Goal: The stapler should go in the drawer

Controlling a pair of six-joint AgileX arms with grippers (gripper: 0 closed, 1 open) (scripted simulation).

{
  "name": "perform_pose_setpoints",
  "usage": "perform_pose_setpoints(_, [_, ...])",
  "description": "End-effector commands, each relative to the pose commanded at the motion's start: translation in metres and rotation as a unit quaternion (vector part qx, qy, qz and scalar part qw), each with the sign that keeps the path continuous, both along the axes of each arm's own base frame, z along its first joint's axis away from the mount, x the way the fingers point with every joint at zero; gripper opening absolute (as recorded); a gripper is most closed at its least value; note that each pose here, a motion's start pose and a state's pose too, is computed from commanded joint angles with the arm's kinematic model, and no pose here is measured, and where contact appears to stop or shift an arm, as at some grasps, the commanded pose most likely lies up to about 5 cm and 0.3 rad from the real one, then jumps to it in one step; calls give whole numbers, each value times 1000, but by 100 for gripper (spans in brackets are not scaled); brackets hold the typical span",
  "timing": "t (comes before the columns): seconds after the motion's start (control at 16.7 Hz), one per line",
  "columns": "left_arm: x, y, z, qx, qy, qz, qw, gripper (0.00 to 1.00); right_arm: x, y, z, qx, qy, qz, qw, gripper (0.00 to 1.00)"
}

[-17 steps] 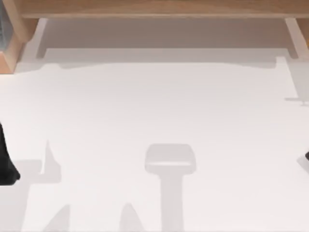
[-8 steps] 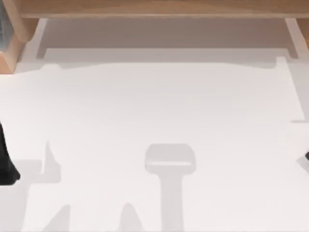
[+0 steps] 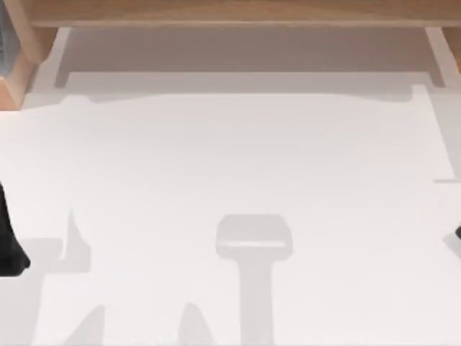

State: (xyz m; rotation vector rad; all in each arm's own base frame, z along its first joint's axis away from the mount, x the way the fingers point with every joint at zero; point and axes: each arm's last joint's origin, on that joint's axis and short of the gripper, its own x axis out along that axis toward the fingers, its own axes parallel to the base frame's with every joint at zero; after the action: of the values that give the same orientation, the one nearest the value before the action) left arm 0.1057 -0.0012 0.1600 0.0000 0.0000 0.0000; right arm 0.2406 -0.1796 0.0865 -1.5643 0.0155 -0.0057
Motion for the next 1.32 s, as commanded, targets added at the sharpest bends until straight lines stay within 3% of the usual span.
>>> perform_pose_setpoints(0.54, [0, 0, 0, 0, 0, 0, 1000, 100, 0, 0, 0, 0, 0, 0, 1000, 98])
perform_pose_setpoints(1.32, [0, 0, 0, 0, 0, 0, 1000, 100, -13, 0, 0, -1, -1, 0, 1000, 100])
